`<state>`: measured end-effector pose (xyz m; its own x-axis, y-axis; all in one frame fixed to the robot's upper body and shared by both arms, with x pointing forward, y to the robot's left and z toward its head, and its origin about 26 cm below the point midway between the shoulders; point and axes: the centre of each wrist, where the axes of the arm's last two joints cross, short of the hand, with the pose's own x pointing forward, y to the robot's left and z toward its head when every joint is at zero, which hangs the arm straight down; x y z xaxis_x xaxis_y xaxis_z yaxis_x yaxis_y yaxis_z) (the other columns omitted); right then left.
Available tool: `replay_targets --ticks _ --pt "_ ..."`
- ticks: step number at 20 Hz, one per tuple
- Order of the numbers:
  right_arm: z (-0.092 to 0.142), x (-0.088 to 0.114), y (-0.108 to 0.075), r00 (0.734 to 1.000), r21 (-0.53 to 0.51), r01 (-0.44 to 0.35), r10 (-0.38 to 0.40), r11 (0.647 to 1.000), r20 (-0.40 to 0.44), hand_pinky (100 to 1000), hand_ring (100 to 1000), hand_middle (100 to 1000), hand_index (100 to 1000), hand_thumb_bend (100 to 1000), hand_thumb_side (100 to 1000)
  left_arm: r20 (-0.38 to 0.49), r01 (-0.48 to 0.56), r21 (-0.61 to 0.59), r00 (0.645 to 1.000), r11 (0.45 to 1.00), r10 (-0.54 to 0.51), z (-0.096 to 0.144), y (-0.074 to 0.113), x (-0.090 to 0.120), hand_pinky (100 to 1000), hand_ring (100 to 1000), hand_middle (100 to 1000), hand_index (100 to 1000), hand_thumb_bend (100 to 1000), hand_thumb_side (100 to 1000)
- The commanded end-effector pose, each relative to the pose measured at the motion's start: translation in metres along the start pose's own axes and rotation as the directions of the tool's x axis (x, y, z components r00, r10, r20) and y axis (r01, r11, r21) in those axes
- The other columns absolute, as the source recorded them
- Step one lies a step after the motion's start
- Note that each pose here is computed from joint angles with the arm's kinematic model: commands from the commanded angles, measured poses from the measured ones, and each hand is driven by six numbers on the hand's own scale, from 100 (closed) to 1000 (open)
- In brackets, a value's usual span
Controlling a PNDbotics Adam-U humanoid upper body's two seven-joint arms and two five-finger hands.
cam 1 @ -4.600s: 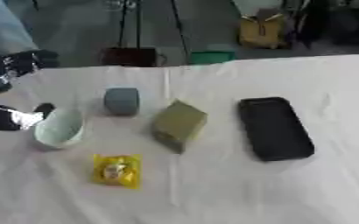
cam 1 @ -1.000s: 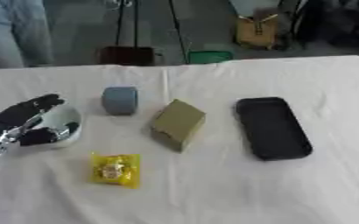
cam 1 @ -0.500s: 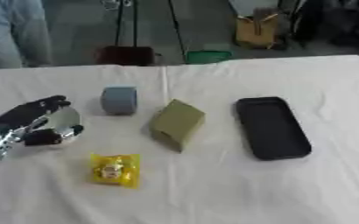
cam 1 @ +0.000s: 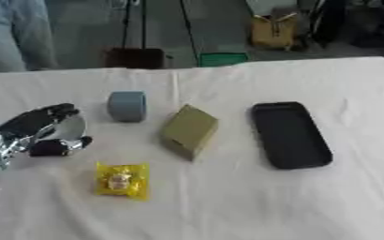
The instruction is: Pick up objects on the table and place them in the box.
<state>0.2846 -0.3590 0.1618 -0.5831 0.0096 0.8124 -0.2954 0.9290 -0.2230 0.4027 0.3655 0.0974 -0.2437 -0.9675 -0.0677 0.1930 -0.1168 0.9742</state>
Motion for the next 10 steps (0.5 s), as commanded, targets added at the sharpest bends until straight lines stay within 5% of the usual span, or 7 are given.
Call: replay_targets --ticks 1,3,4,7,8,10 --pt "-0.0035 0.0074 -0.0035 1.0 0.011 -0.018 0.018 1.0 0.019 668 547 775 848 100 765 -0.004 0.025 0.004 1.0 1.0 -0.025 0.0004 0.0082 -0.0031 837 1000 1000 1000 450 891" --pt "-0.0034 0.0075 -0.0035 1.0 0.011 -0.018 0.018 1.0 0.019 668 547 775 848 100 765 -0.003 0.025 -0.001 1.0 1.0 -0.025 0.0004 0.0082 -0.0031 837 1000 1000 1000 450 891" --pt "-0.0034 0.0075 -0.0035 1.0 0.011 -0.018 0.018 1.0 0.019 668 546 774 848 100 765 -0.003 0.023 -0.005 1.0 1.0 -0.023 0.0004 0.0078 -0.0031 801 996 1000 1000 339 683" --pt "-0.0034 0.0076 -0.0036 1.0 0.01 -0.018 0.018 1.0 0.019 668 546 774 848 100 765 -0.004 0.011 -0.017 1.0 1.0 -0.011 0.0003 0.0075 -0.0031 788 986 1000 1000 298 589" --pt "-0.0033 0.0076 -0.0036 1.0 0.01 -0.018 0.018 1.0 0.019 668 546 774 847 100 764 -0.006 0.006 -0.018 1.0 1.0 -0.006 0.0003 0.0077 -0.0031 733 951 1000 1000 192 324" --pt "-0.0031 0.0076 -0.0037 1.0 0.009 -0.019 0.019 1.0 0.019 668 546 774 848 100 764 -0.016 -0.014 -0.018 1.0 1.0 0.014 0.0003 0.0076 -0.0034 719 943 1000 1000 160 258"
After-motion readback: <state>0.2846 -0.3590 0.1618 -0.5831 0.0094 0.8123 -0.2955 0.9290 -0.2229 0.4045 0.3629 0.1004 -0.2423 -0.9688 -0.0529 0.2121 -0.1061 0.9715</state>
